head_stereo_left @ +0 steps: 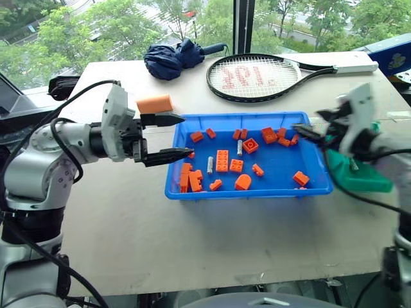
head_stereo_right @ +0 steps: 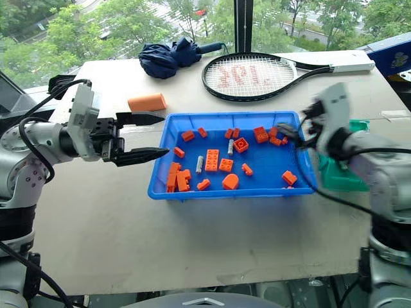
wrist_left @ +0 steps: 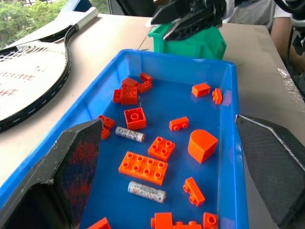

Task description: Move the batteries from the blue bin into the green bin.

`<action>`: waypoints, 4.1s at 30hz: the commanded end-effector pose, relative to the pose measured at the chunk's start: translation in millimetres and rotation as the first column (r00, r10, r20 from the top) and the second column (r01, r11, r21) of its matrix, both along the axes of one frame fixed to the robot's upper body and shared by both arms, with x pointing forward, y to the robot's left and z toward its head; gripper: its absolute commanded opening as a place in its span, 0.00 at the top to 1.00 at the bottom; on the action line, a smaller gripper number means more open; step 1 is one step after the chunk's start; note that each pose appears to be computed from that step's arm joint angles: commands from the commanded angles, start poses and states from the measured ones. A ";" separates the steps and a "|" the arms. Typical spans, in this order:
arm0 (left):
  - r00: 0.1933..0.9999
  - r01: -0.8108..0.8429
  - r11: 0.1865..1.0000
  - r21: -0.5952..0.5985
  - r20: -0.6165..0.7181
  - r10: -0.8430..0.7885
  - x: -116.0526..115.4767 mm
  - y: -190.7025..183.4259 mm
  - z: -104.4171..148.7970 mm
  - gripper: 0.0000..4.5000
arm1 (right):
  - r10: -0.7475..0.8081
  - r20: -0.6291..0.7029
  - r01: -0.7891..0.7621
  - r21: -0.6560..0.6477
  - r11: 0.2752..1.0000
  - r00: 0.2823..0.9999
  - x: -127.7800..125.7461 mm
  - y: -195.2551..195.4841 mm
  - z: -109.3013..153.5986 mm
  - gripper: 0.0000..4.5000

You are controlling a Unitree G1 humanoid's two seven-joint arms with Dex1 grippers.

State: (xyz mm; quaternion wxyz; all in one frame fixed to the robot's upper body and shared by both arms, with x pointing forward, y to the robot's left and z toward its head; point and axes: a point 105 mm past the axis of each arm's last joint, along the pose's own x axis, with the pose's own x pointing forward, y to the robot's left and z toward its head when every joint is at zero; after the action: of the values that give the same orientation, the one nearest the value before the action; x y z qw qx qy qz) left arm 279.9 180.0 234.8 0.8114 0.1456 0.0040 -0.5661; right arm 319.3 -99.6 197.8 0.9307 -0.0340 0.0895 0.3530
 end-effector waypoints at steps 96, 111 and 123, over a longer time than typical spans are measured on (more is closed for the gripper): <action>0.986 0.118 0.974 0.192 0.095 -0.138 14.9 -25.9 4.7 0.00 | -0.188 0.174 0.223 -0.212 0.951 0.967 -38.9 -138.6 21.3 0.01; 0.998 -0.055 0.974 0.220 0.013 0.054 -20.2 38.0 -16.9 0.00 | 0.494 0.138 -0.461 -0.214 0.861 0.858 1.2 53.1 -8.3 0.01; 0.984 -0.178 0.962 0.205 0.014 0.179 -38.3 48.5 -23.1 0.00 | 0.602 0.000 -0.575 -0.296 0.763 0.799 21.5 119.9 -37.2 0.01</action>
State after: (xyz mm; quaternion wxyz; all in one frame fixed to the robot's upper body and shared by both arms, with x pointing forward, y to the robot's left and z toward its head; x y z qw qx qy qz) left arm 244.4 230.2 200.0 0.8375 0.2142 0.0990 -0.4929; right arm 344.7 9.1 144.9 0.7674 -0.1975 0.1028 0.6013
